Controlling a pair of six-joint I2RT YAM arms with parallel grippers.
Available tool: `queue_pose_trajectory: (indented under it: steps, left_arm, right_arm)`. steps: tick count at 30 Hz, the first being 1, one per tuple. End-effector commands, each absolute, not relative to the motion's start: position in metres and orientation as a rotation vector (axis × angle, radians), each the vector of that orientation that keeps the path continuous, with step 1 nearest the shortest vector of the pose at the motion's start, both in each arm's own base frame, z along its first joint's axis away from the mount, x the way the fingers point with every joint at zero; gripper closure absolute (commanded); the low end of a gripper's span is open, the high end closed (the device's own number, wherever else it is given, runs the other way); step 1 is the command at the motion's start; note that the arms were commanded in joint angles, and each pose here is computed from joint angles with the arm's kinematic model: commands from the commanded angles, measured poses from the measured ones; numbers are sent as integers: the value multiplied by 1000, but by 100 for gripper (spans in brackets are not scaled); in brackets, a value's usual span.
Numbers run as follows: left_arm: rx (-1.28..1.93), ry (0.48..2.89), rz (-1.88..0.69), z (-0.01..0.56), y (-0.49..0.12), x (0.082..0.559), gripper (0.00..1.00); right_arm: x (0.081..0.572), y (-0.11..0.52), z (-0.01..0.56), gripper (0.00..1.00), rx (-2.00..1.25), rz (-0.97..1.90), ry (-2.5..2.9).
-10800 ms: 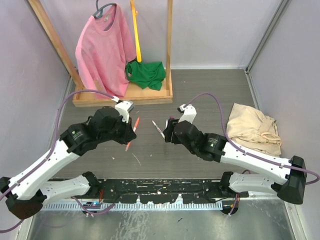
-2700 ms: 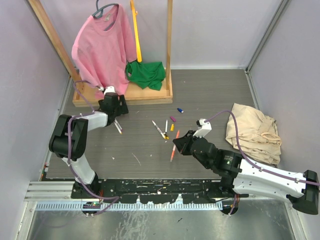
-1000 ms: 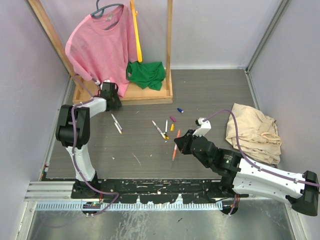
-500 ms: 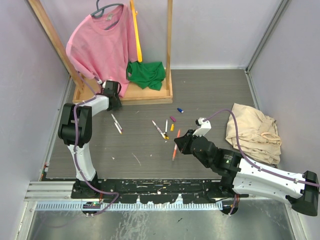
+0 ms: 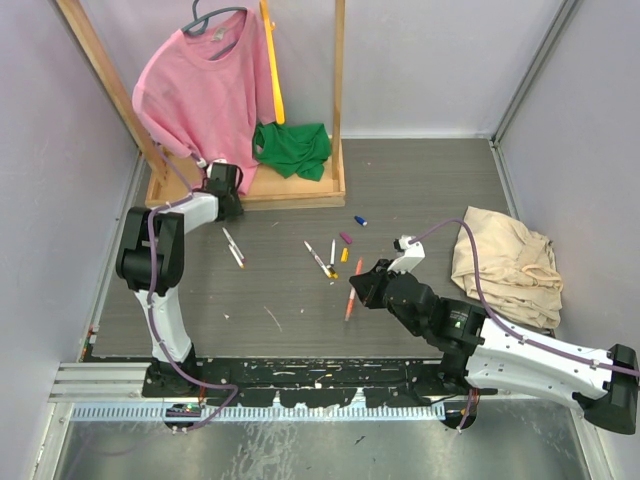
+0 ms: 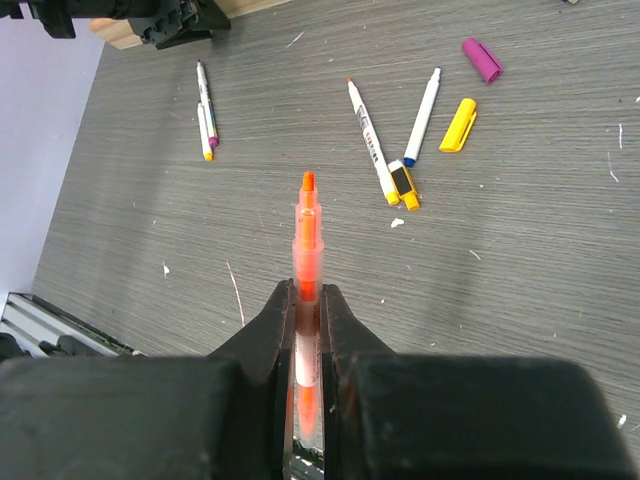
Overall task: Insert the pens into the pen caps
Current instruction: Move the pen cap to the center of the board.
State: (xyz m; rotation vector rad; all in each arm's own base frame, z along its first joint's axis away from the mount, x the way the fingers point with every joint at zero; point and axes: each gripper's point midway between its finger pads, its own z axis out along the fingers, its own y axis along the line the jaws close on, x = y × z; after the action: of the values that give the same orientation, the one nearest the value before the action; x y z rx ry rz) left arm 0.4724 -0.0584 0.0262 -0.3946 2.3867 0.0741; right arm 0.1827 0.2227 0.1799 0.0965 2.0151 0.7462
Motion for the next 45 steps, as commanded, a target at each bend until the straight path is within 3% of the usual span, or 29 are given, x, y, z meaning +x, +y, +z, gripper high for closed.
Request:
queue_pose_trajectory:
  steps: [1, 15, 21, 24, 45]
  left_arm:
    - [-319, 2328, -27, 38, -79, 480, 65]
    - [-215, 2320, -4, 45, -99, 461, 61]
    - [-282, 2317, 25, 45, -80, 457, 42]
    - [-324, 2308, 15, 46, -74, 460, 38]
    - [-415, 2335, 72, 34, -61, 489, 34]
  right_arm:
    - [185, 222, 190, 100, 128, 780, 1976]
    - [185, 221, 188, 100, 131, 781, 1981]
    - [185, 222, 186, 100, 132, 775, 1982]
    - [186, 222, 186, 100, 130, 772, 1985]
    - [189, 222, 189, 100, 110, 752, 1978]
